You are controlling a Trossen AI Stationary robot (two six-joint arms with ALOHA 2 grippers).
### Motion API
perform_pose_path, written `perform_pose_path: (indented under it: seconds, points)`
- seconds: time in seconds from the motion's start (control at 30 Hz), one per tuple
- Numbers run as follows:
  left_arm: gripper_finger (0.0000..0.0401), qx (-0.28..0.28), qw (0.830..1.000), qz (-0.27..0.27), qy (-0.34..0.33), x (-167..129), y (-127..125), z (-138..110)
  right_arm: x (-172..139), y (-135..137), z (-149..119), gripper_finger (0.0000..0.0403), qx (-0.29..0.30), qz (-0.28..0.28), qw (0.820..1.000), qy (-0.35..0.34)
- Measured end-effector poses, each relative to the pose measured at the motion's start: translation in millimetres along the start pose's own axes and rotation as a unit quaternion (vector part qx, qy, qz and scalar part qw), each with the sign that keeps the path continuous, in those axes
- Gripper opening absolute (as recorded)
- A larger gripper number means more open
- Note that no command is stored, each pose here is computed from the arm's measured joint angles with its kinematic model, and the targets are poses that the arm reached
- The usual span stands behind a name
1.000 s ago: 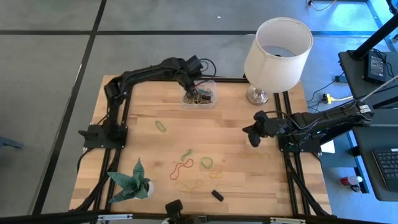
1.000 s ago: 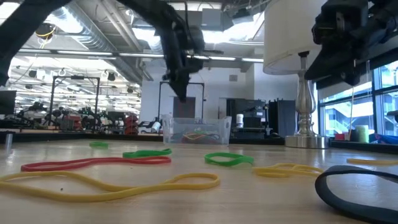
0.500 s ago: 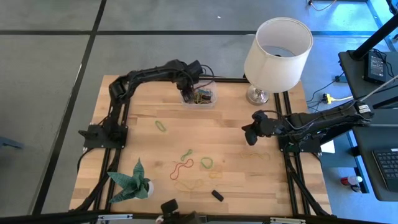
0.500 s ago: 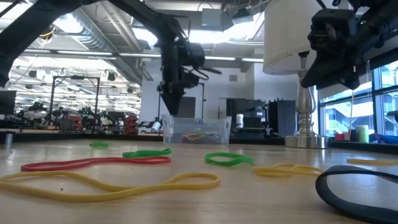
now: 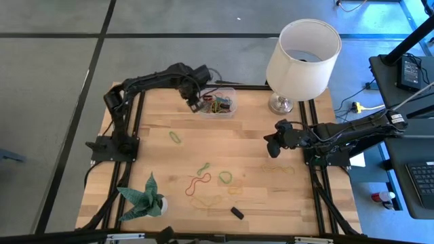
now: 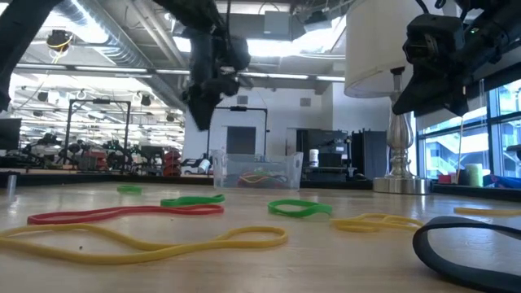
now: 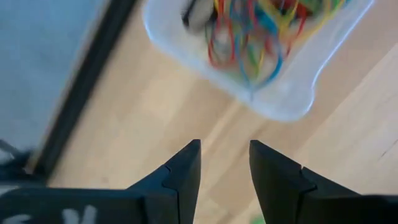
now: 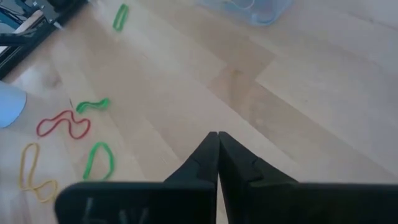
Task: Pick and place rubber bands into bin
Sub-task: Put the yellow rubber band into the transparent bin
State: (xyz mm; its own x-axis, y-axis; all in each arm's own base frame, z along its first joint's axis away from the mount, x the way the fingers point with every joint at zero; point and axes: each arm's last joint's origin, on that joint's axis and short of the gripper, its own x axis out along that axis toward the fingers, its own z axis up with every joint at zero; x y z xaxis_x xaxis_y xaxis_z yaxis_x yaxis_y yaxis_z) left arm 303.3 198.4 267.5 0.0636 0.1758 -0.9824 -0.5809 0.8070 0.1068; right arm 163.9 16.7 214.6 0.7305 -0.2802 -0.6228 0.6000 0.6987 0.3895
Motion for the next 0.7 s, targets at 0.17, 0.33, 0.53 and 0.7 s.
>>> perform_pose_path:
  seconds: [0.17, 0.33, 0.53, 0.7]
  points:
    - [0.0132, -0.027, 0.998, 0.004, 0.064, 28, -2, -33, 0, 0, 0, 0.0009, -0.011, 0.001, 1.0, 0.001]
    - [0.0132, -0.071, 0.994, -0.004, 0.077, 42, -9, -69, 0, 0, 0, 0.001, -0.025, 0.001, 1.0, 0.001]
    - [0.0131, -0.129, 0.991, -0.01, 0.045, 42, -21, -106, 0, 0, 0, 0.001, -0.038, 0.001, 0.999, 0.001]
    - [0.0131, -0.145, 0.989, -0.014, 0.004, 27, -40, -121, 0, 0, 0, 0.001, -0.066, 0.001, 0.998, 0.002]
